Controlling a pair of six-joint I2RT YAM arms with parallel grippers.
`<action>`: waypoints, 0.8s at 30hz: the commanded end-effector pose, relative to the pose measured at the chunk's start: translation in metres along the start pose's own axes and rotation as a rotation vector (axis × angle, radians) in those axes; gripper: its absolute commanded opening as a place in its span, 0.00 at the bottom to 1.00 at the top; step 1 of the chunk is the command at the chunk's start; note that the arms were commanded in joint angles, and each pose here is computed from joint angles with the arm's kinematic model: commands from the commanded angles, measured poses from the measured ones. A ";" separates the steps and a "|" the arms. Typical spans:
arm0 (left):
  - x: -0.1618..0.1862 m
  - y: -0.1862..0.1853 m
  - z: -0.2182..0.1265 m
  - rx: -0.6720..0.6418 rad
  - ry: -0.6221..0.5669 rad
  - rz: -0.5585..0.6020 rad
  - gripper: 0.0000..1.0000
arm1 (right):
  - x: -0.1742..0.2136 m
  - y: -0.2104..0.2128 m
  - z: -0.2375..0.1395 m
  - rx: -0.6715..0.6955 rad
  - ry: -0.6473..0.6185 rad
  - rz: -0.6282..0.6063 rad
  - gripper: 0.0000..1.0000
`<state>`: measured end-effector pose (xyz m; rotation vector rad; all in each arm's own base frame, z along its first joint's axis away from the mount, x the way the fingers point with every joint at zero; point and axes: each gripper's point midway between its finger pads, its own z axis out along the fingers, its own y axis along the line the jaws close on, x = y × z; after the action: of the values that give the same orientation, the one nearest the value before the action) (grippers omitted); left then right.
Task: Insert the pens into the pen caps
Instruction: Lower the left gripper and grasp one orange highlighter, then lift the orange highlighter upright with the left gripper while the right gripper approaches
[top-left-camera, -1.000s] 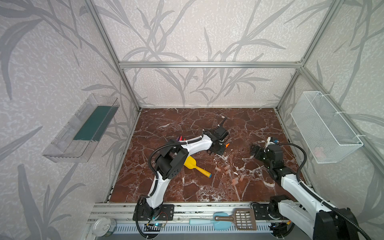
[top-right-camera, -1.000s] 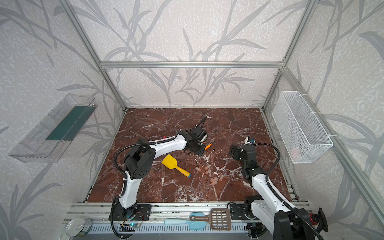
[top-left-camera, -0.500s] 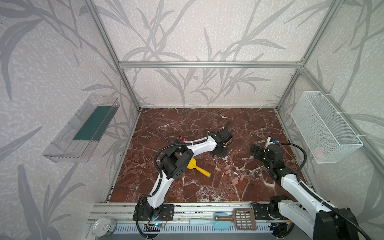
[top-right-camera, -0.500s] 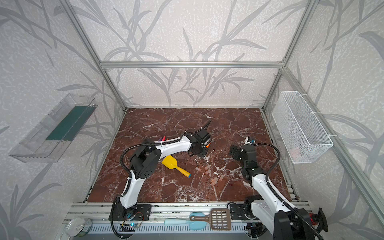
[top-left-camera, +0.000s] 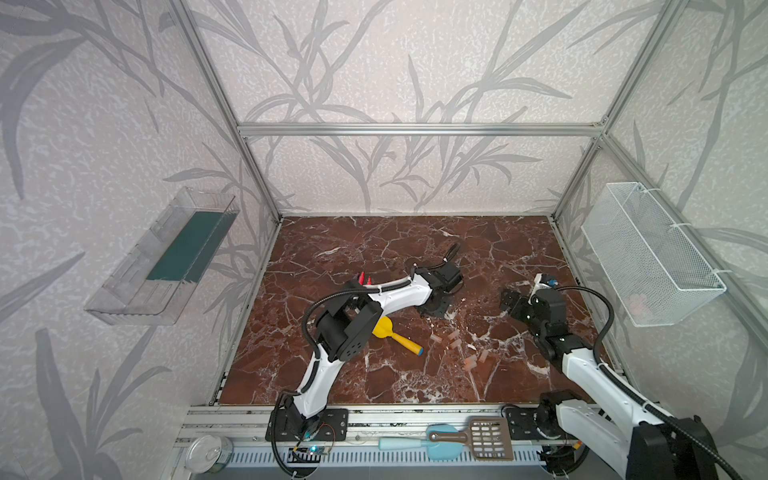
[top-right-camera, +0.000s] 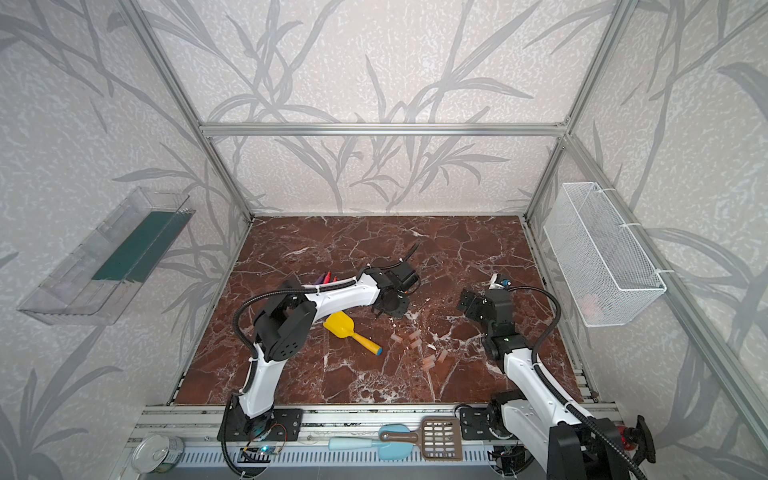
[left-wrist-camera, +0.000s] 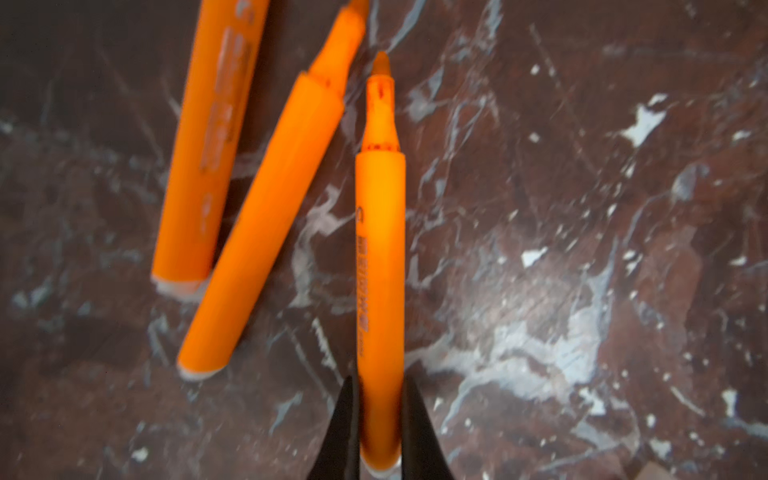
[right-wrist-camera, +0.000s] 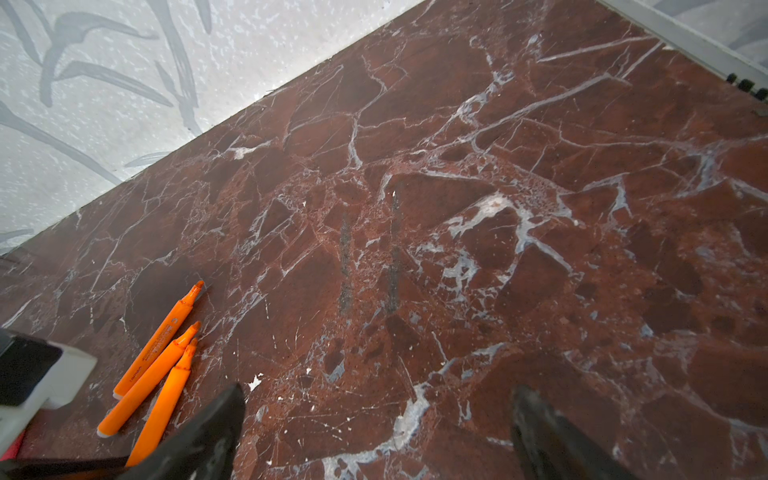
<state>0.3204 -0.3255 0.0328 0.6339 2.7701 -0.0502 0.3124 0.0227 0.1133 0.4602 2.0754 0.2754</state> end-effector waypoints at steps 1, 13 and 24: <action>0.001 0.017 -0.066 -0.014 -0.045 -0.066 0.00 | -0.007 0.000 -0.004 -0.015 -0.051 0.013 0.99; -0.014 0.067 -0.165 0.010 -0.458 -0.274 0.00 | -0.003 0.030 -0.022 -0.168 -0.007 0.013 0.98; -0.004 0.084 -0.160 -0.003 -0.645 -0.173 0.00 | -0.027 0.220 -0.095 -0.543 -0.106 -0.217 0.97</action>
<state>0.3144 -0.2141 0.1689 0.2056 2.3267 -0.0915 0.2791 0.1856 0.2140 -0.0473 1.9401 0.6483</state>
